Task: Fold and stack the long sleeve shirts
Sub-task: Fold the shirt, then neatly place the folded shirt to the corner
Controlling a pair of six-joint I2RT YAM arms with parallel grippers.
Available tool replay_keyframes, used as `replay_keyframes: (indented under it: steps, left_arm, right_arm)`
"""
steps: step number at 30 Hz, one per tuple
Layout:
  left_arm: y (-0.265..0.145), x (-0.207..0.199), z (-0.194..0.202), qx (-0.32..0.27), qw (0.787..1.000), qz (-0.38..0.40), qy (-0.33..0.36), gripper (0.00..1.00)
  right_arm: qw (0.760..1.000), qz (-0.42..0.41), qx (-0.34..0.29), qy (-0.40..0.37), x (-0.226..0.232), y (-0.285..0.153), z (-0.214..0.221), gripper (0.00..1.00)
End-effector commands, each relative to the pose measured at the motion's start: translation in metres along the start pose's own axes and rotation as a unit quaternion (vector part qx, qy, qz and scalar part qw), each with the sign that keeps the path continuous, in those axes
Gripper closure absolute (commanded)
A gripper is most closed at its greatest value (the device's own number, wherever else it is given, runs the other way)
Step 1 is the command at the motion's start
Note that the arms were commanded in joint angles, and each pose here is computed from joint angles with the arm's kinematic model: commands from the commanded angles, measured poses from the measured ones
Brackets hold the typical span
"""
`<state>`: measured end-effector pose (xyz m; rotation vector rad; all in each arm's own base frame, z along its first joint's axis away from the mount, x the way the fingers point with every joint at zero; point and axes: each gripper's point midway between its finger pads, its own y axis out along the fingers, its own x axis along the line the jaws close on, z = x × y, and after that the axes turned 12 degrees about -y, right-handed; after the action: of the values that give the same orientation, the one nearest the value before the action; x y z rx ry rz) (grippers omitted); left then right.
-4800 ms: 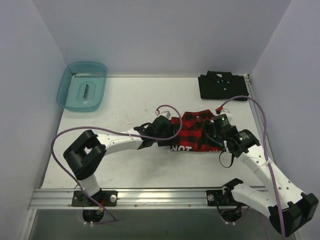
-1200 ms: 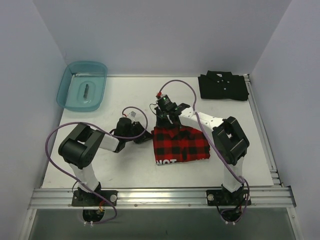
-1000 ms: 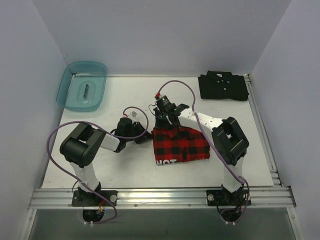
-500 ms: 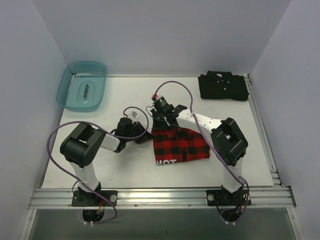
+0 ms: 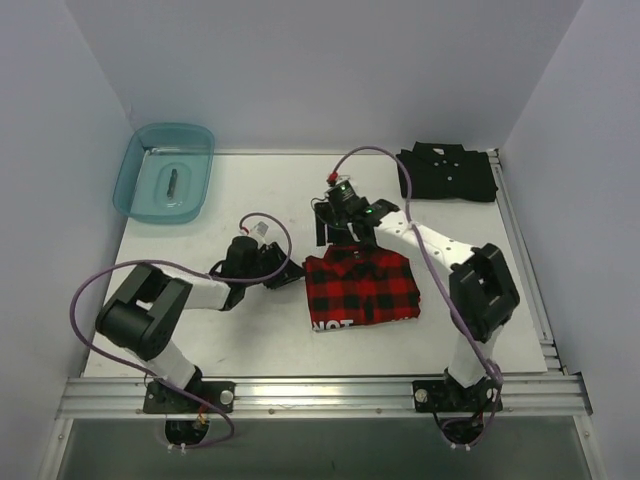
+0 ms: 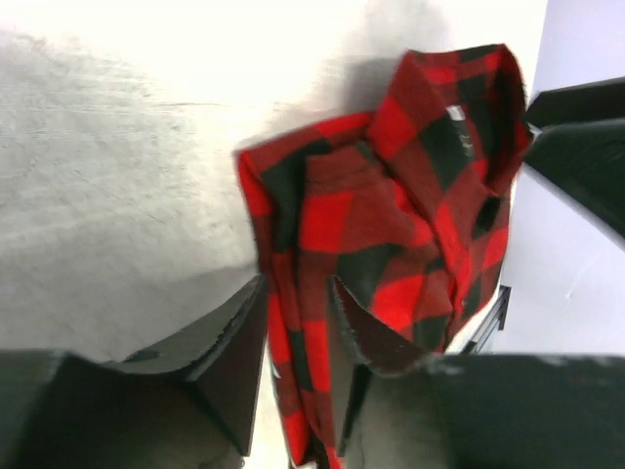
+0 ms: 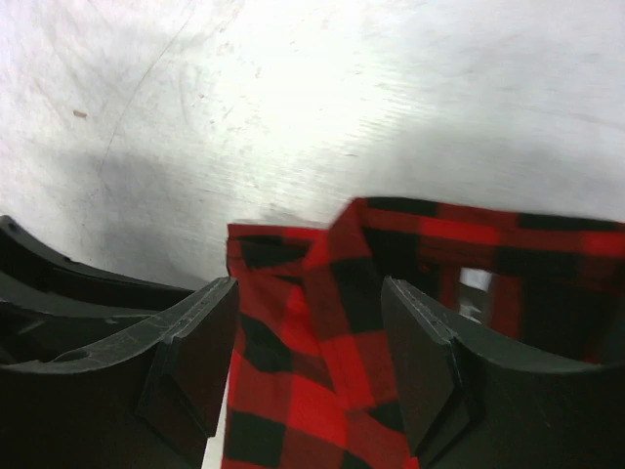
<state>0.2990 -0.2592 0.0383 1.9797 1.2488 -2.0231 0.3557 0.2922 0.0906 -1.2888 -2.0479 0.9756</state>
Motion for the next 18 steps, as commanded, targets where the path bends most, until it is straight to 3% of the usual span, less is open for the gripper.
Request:
replay_keyframes:
  steps: [1,5,11,18]
  left_arm:
    - [-0.018,-0.022,-0.013,-0.030,0.999,0.008,0.025,0.57]
    - [-0.039,-0.025,-0.014,-0.043,0.998,-0.029,0.038,0.39]
    - [-0.045,-0.074,-0.003,-0.052,0.994,-0.018,0.089,0.41]
    - [0.003,-0.061,0.029,-0.011,0.994,-0.055,0.099,0.50]
  right_arm:
    - [0.999,0.029,-0.033,0.020,-0.036,-0.054,-0.013,0.40]
    - [0.997,0.035,-0.039,0.065,-0.068,-0.082,0.009,0.42]
    - [0.992,0.017,-0.017,0.122,-0.094,-0.089,0.059,0.51]
    - [0.984,-0.009,-0.007,0.180,-0.105,-0.075,0.098,0.57]
